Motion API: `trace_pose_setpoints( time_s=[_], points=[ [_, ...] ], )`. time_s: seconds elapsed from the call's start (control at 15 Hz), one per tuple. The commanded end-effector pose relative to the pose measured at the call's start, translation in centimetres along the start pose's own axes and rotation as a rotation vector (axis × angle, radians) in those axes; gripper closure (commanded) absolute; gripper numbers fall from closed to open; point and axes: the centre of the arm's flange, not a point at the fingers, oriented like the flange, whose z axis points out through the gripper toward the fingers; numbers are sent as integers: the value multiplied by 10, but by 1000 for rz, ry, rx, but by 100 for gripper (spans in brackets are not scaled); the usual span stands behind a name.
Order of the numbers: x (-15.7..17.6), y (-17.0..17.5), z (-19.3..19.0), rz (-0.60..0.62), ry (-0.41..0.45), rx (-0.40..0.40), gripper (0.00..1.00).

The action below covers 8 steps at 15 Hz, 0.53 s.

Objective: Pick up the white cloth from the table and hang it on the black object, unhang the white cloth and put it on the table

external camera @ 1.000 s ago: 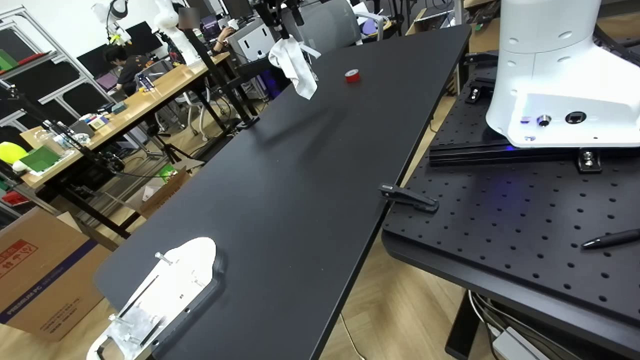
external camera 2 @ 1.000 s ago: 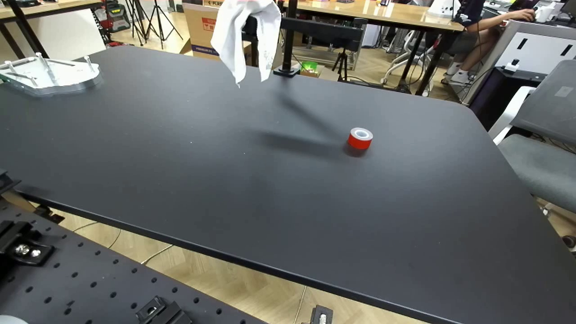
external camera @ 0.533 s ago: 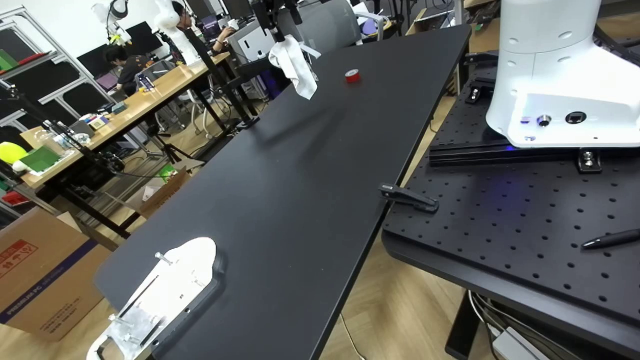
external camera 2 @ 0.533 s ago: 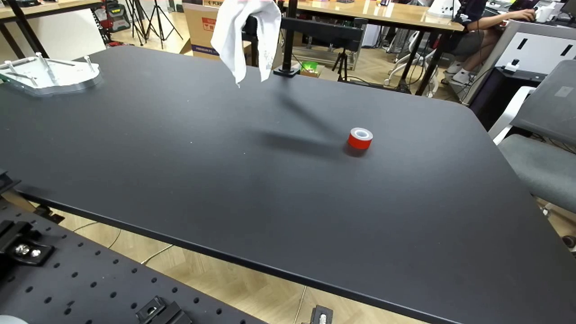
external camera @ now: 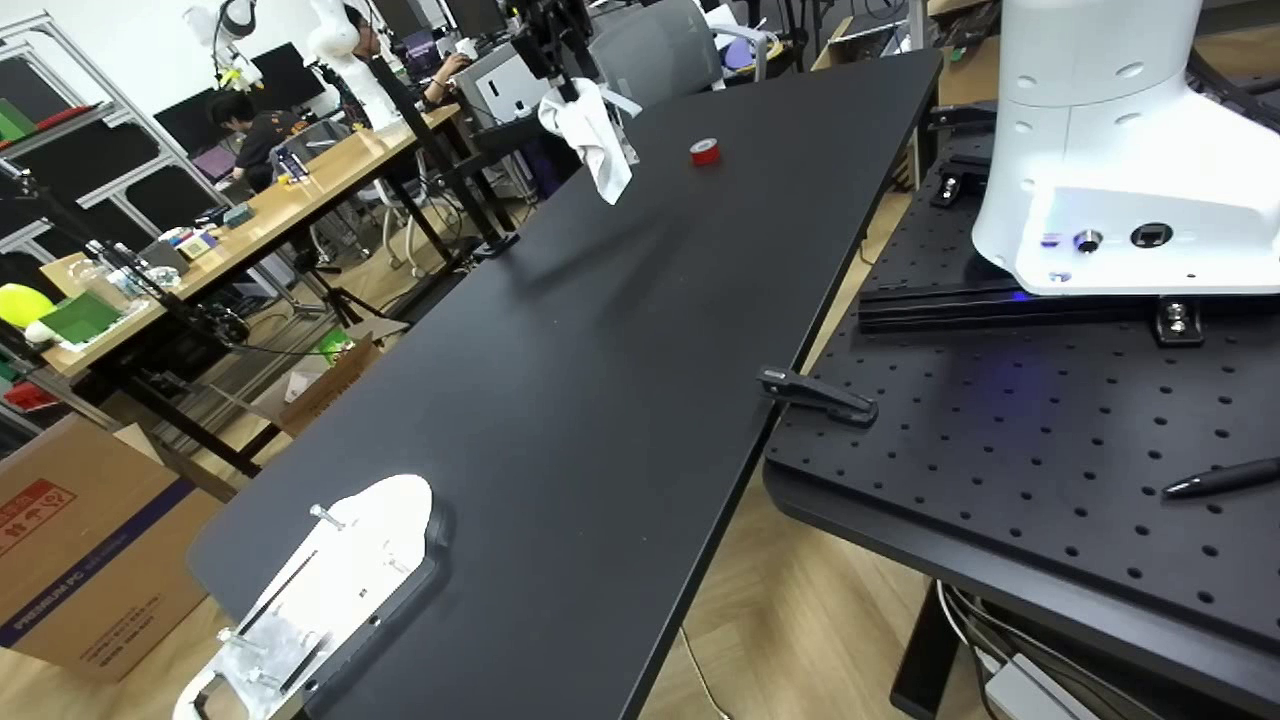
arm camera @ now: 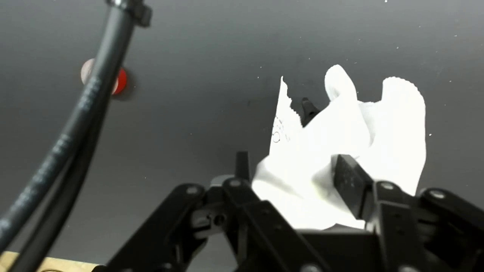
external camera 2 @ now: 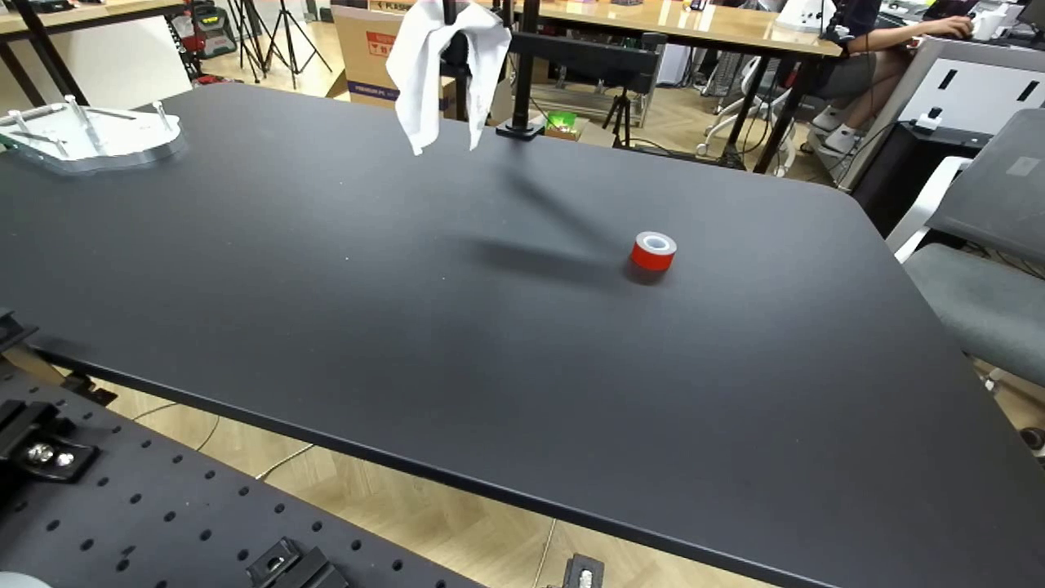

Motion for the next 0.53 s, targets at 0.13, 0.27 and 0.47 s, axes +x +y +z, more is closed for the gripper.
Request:
trace_pose_setpoints(
  time_s=[0.13, 0.27, 0.47],
  points=[
    [14, 3, -10, -21, 17, 14, 83],
    [14, 2, -13, -26, 21, 15, 97],
    [13, 0, -16, -26, 25, 21, 100]
  ],
)
